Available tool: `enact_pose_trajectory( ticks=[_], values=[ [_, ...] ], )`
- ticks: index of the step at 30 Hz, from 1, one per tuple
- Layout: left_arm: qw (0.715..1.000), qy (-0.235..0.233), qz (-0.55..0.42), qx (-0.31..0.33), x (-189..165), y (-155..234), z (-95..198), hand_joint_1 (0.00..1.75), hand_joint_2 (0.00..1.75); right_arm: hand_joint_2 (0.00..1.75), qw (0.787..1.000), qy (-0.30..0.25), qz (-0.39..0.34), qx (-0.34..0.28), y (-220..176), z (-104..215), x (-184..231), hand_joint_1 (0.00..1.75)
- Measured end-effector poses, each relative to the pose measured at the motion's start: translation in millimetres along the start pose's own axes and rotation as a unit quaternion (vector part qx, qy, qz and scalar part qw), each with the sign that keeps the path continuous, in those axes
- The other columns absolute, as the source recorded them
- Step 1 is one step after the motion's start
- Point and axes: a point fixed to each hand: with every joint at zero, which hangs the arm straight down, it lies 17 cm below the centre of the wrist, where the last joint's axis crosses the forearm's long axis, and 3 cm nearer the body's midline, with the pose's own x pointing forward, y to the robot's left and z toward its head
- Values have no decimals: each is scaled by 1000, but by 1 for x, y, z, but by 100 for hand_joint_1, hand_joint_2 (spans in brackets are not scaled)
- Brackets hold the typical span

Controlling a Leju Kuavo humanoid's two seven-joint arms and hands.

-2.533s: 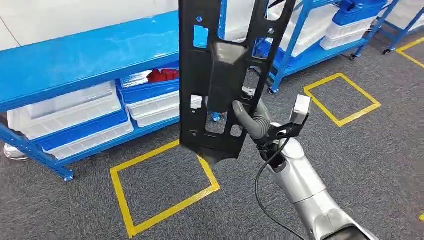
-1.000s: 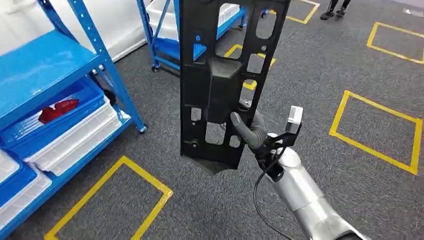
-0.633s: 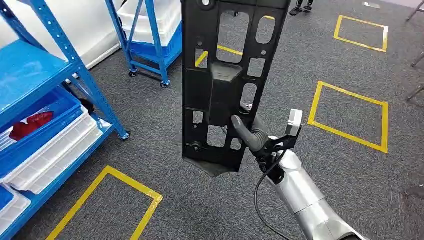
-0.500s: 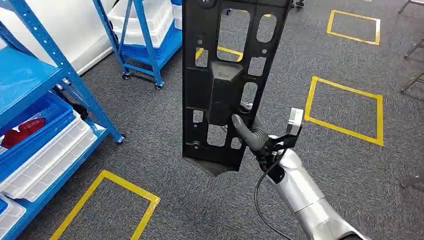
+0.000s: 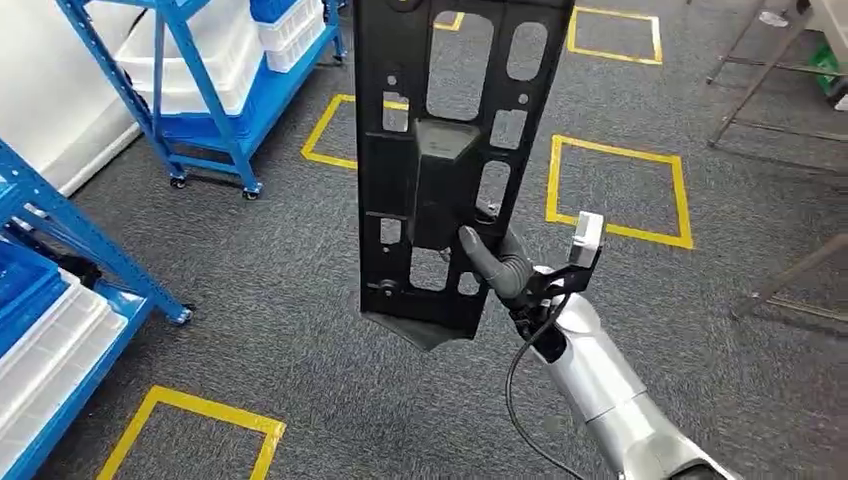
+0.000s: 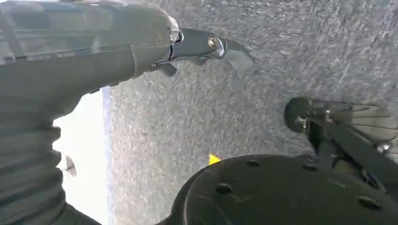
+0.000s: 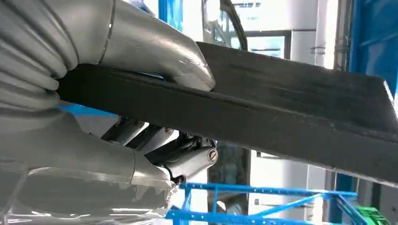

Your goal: Take the parts from the cabinet and place them on the table.

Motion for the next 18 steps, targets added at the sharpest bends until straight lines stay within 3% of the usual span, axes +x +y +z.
enact_pose_trajectory(
  ticks=[18],
  values=[
    [1000,12,-12,-2,-11,-3,2,0,175,175,999,3,20,-26,-26,16,10,175]
  ],
)
